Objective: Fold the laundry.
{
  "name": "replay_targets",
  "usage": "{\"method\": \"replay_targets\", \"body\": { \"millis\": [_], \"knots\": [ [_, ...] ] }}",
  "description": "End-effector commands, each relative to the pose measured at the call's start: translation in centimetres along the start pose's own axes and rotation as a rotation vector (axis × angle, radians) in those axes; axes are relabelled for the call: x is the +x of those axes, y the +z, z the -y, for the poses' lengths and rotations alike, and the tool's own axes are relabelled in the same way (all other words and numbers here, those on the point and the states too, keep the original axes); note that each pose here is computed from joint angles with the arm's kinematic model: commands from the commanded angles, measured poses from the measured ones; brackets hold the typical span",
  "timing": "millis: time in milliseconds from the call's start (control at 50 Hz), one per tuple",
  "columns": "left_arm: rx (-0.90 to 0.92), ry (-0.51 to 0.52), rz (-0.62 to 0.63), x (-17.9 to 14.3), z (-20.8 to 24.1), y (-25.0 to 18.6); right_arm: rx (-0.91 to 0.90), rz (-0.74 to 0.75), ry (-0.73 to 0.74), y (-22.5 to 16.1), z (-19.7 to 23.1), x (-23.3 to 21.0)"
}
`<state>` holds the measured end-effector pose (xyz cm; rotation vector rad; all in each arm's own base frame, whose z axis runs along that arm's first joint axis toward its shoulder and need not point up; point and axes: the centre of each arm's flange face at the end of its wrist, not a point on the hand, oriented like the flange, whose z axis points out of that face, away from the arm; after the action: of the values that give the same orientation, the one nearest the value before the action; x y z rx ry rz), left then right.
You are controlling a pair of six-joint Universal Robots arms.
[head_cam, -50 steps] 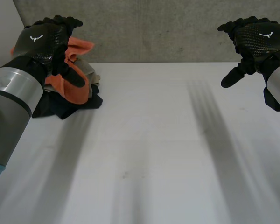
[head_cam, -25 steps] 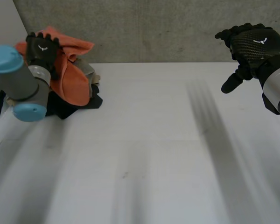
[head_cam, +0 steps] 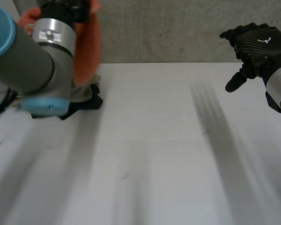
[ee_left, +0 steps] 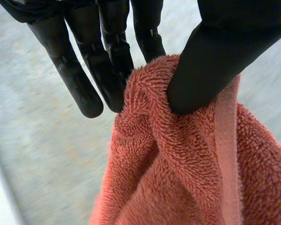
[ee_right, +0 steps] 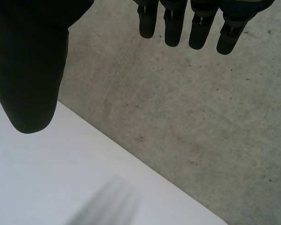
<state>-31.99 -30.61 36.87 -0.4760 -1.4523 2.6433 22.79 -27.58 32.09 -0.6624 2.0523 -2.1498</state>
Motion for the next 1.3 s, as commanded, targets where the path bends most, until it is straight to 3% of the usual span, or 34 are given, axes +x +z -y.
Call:
{"method": "replay_targets", "body": {
  "millis": [20, 80, 160, 240, 320, 380, 480, 580, 700, 840, 940, 1060, 1300],
  "knots": [
    [-0.189, -0.106, -0.25, 6.8, 0.3, -8.4, 0.003, -0.006, -0.002, 0.0, 0.1, 0.2],
    [-0.285, -0.161, -0.387, 10.7, -0.4, -12.7, -0.005, -0.004, -0.013, 0.0, -0.2, 0.2],
    [-0.44, -0.247, -0.452, 12.8, -3.4, -15.7, -0.011, -0.002, -0.037, 0.1, -0.4, 0.1],
    [-0.522, -0.311, -0.455, 13.1, -4.3, -16.5, -0.029, -0.006, -0.065, 0.4, -1.0, 0.3],
    [-0.511, -0.304, -0.402, 11.8, -4.2, -15.1, -0.076, 0.011, -0.113, 1.0, -2.5, 0.0],
    [-0.476, -0.284, -0.337, 9.6, -4.0, -13.0, -0.104, 0.022, -0.154, 1.2, -3.3, -0.4],
    [-0.424, -0.123, -0.239, 4.8, -4.8, -9.3, -0.169, 0.047, -0.18, 0.7, -3.7, -0.6],
    [-0.445, 0.047, -0.311, 4.4, -6.8, -9.3, -0.308, 0.113, -0.153, -1.0, -5.3, -1.6],
    [-0.563, 0.141, -0.388, 4.9, -10.7, -11.4, -0.394, 0.241, -0.127, -2.8, -9.1, -6.2],
    [-0.663, 0.154, -0.406, 5.8, -13.5, -13.1, -0.33, 0.251, -0.149, -2.1, -11.8, -8.1],
    [-0.715, 0.146, -0.33, 6.2, -15.7, -12.7, -0.374, 0.272, -0.166, -1.9, -13.8, -8.8],
    [-0.86, 0.136, -0.358, 6.8, -18.0, -14.2, -0.418, 0.297, -0.193, -2.2, -15.4, -9.5],
    [-0.959, 0.069, -0.344, 6.4, -17.5, -14.0, -0.398, 0.322, -0.203, -4.1, -13.4, -9.1]
  ]
}}
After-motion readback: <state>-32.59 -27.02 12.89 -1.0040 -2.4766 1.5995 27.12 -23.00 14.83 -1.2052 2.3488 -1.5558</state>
